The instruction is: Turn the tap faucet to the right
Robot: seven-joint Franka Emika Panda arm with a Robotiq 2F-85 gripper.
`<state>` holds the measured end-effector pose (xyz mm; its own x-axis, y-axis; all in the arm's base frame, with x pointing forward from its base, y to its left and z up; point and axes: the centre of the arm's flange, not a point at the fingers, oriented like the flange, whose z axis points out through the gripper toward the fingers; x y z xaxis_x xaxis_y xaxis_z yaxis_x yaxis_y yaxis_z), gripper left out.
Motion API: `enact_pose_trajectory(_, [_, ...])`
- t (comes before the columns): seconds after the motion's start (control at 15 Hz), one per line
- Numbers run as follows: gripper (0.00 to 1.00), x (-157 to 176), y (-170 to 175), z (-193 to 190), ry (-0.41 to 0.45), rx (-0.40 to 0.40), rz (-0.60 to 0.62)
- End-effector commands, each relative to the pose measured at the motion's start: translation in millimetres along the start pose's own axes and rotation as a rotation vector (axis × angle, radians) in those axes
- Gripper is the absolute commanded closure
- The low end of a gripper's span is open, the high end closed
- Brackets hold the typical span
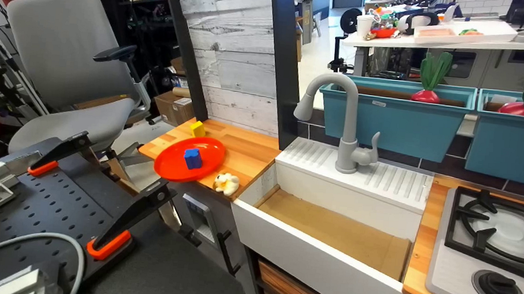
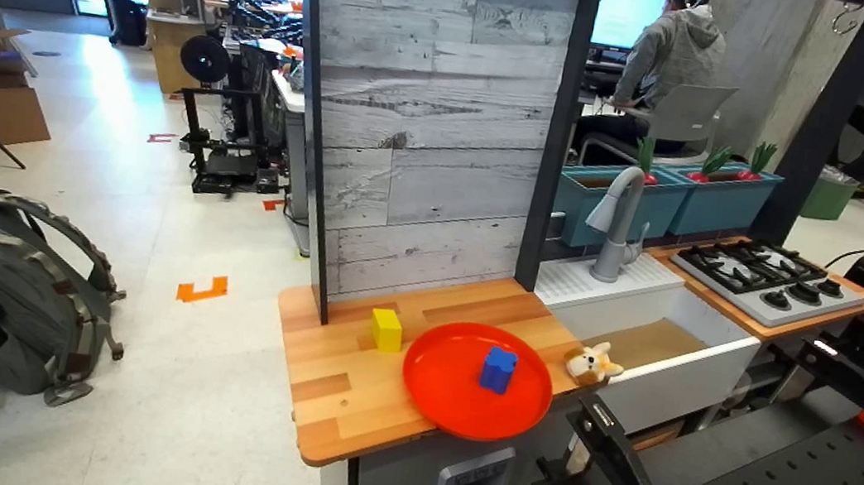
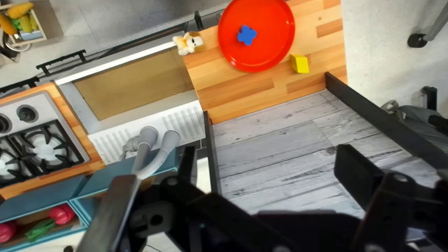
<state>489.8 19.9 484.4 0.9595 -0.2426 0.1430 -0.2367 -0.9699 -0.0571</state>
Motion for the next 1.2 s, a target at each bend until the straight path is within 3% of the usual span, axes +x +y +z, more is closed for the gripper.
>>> enact_pose_trajectory(0.0, [0.0,50,31,43,-0.017,0.025,0.054])
enact_pose_trajectory(0.33, [0.0,121,59,132,-0.052,0.125,0.245])
enact_pose_trajectory(0.6, [0.0,153,79,191,-0.085,0.203,0.397])
enact_pose_trajectory(1.13, [0.0,170,120,228,-0.086,0.194,0.475])
